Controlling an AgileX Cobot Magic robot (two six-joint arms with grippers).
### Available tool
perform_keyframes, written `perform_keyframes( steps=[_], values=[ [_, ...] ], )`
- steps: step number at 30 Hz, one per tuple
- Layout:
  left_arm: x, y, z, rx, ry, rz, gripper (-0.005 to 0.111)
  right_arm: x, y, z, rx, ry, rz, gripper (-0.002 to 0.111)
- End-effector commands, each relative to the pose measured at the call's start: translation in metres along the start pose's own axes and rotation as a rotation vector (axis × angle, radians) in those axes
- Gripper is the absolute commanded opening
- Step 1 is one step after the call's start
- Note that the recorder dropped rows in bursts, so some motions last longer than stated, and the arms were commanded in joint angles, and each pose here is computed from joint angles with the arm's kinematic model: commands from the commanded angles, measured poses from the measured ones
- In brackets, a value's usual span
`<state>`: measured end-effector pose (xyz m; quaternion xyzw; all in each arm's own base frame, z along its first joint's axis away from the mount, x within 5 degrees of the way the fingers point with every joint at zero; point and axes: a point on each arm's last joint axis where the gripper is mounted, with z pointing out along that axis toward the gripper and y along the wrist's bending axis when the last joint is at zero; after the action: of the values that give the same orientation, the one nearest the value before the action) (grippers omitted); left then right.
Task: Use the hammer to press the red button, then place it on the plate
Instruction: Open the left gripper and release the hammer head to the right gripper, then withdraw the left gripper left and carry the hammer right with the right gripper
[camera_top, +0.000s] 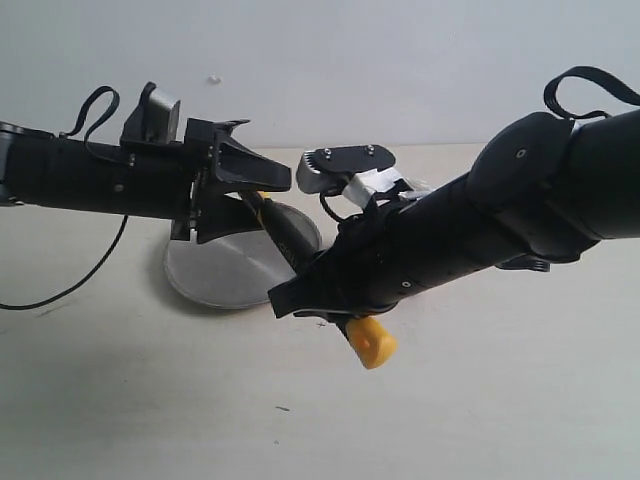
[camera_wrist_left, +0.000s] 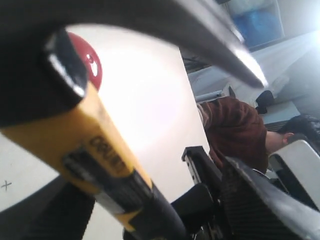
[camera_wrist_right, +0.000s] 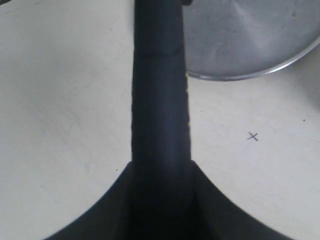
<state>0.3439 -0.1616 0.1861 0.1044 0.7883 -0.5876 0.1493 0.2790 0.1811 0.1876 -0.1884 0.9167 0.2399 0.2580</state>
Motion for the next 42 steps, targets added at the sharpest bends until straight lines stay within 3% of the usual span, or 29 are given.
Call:
perform_keyframes(
  steps=[1,12,14,20,26,30,35,36,40,42],
  values=[
    [-0.003,-0.008,-0.015,0.041,0.025,0.000,0.068,-0.011,-0.002,-0.008,0.042,-0.083,0.019,0.000],
    [-0.002,-0.003,-0.022,0.007,0.051,0.002,0.066,-0.014,-0.003,-0.011,0.065,-0.119,0.024,0.000],
    [0.000,-0.002,-0.026,-0.015,0.074,0.005,0.054,-0.018,-0.006,-0.020,0.074,-0.143,0.038,0.000],
    [0.008,-0.025,-0.053,-0.040,0.040,0.088,0.000,-0.020,-0.021,-0.060,0.173,-0.126,0.042,0.000],
    [0.049,-0.050,-0.069,0.016,-0.095,0.228,0.000,-0.009,-0.018,-0.106,0.312,-0.049,0.037,0.000],
    [0.077,-0.043,-0.079,-0.160,-0.239,0.281,0.000,0.000,-0.018,-0.135,0.412,-0.032,0.028,0.000],
    [0.116,-0.038,-0.093,-0.385,-0.250,0.390,0.000,0.018,-0.020,-0.153,0.472,-0.078,0.029,0.000],
    [0.127,-0.045,-0.100,-0.407,-0.273,0.421,0.000,0.022,-0.024,-0.158,0.523,-0.099,0.038,0.000],
    [0.147,-0.062,-0.114,-0.459,-0.344,0.501,0.000,0.030,-0.024,-0.157,0.511,-0.130,0.073,0.000],
    [0.156,-0.068,-0.125,-0.537,-0.409,0.529,0.000,0.034,-0.025,-0.153,0.499,-0.135,0.073,0.000]
  ],
)
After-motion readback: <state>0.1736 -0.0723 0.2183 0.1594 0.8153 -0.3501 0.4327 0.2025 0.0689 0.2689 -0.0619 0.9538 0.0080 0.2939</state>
